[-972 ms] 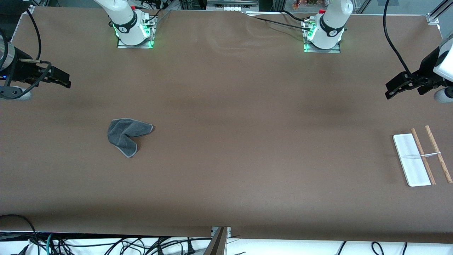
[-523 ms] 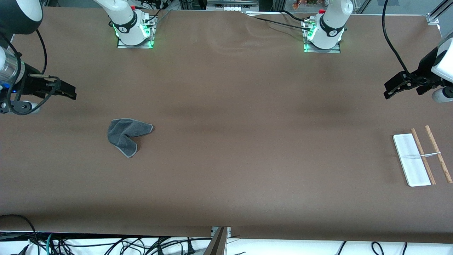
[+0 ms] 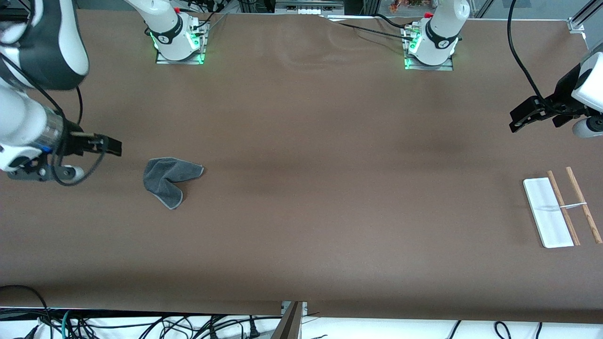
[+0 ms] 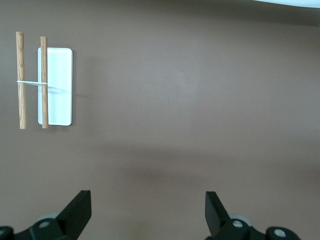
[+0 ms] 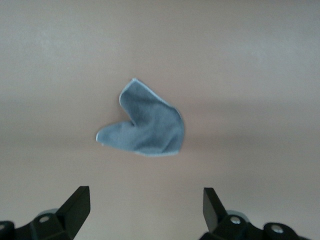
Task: Pass towel and hang on rack
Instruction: 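Lower the right gripper onto the grey towel edge and close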
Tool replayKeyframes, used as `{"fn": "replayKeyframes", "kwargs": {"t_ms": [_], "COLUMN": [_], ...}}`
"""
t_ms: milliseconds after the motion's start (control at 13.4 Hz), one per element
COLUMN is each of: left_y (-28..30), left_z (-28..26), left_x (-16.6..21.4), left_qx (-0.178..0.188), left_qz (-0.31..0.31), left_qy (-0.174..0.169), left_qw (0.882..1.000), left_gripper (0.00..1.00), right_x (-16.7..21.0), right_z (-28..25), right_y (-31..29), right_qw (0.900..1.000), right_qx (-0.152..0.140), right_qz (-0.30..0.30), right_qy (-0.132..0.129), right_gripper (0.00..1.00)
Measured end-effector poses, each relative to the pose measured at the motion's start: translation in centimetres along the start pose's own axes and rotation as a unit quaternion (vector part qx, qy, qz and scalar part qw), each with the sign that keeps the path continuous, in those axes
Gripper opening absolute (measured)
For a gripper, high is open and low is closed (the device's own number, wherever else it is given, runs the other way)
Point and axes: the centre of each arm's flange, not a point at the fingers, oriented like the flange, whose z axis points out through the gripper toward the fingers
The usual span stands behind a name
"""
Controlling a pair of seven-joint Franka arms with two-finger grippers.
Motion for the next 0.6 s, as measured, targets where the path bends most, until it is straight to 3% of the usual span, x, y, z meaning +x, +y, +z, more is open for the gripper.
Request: {"fn": "replayKeyframes", "kwargs": {"t_ms": [299, 448, 598], "left_y": [0.0, 0.0, 0.0], "left_z": [0.1, 0.1, 0.1], "left_x": [0.0, 0.1, 0.1], "left_qx": [0.000, 0.000, 0.000], "left_qz": [0.000, 0.000, 0.000], "left_qy": [0.000, -0.001, -0.001], "left_qw": [1.000, 1.000, 1.000], "left_gripper": [1.00, 1.00, 1.00], "right_x": [4.3, 6.0, 7.1], "right_z": [6.1, 9.1, 11.9], "right_y": [-1.6, -1.7, -1.9], "right_qw": [0.992, 0.979, 0.958], "right_qx": [-0.003, -0.008, -0.013], "right_qz": [-0.122, -0.199, -0.280], "right_qy": [0.036, 0.048, 0.053], "right_gripper": [1.00, 1.00, 1.00]}}
